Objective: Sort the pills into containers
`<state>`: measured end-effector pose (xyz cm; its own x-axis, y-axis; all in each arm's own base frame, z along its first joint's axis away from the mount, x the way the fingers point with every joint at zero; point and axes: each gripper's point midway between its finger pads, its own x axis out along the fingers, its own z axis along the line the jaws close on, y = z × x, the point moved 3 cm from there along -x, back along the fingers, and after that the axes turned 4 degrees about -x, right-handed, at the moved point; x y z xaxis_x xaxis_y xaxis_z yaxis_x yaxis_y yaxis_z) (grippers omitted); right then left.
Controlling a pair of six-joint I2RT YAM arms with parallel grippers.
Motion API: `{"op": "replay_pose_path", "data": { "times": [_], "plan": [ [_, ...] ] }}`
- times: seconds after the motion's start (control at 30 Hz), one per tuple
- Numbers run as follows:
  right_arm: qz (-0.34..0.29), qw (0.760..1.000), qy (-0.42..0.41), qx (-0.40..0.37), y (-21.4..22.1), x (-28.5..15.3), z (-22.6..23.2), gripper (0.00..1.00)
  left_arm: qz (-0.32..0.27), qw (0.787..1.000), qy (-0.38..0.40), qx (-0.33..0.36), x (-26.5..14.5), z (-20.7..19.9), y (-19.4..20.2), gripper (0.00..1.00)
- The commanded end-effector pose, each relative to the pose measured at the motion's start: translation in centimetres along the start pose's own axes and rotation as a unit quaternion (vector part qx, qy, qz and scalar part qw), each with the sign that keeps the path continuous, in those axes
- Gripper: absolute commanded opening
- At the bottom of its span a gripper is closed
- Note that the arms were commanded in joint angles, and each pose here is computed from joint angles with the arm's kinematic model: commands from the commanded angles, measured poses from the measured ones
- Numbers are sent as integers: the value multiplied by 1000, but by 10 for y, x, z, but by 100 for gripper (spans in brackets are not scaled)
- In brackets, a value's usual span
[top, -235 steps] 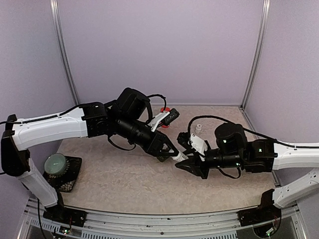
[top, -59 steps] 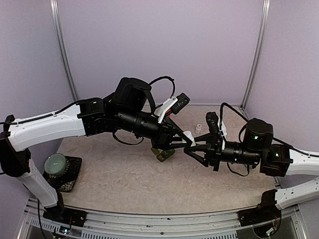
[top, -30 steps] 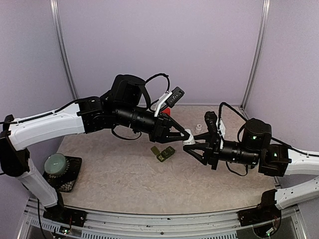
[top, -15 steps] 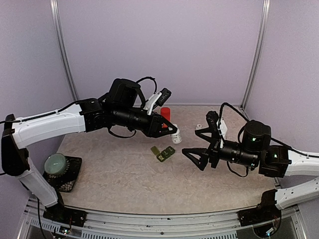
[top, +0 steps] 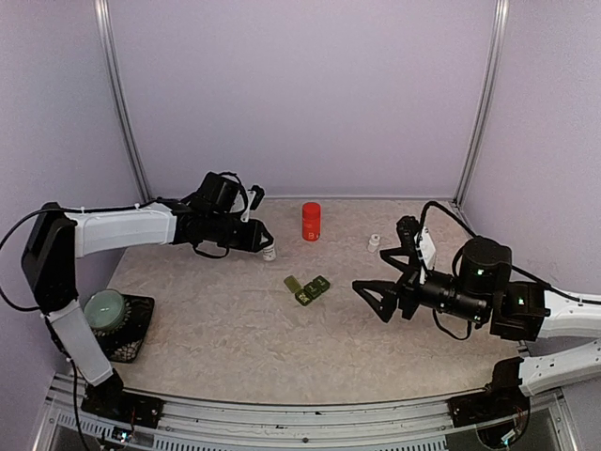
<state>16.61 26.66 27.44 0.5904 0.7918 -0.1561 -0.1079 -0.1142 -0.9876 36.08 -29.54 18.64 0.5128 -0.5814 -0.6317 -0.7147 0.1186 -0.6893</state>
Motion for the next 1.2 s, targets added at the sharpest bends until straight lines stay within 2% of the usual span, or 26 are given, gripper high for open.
{"op": "replay_pose_path", "data": {
  "times": [0.0, 0.23, 0.47, 0.57, 0.73, 0.87, 1.17],
  "plan": [
    [3, 1000, 19, 12, 6, -2, -7, 100, -20, 998, -58, -8, 30, 25, -3, 20],
    [6, 1000, 21, 23, 17, -3, -9, 100, -29, 992, -125, 2, 64, 54, -4, 20],
    [4, 999, 21, 29, 23, -6, -10, 100, -36, 988, -147, -16, 84, 79, 3, 20],
    [7, 999, 21, 31, 27, -6, -10, 100, -43, 987, -155, -18, 86, 84, 5, 25],
    [9, 999, 22, 30, 27, -4, -10, 100, -40, 988, -148, -21, 91, 84, 8, 27],
    [8, 999, 22, 29, 24, -3, -10, 100, -38, 988, -150, -20, 91, 85, 10, 35],
    [12, 999, 20, 28, 23, 1, -8, 100, -33, 987, -154, -20, 92, 89, 17, 42]
  ]
}}
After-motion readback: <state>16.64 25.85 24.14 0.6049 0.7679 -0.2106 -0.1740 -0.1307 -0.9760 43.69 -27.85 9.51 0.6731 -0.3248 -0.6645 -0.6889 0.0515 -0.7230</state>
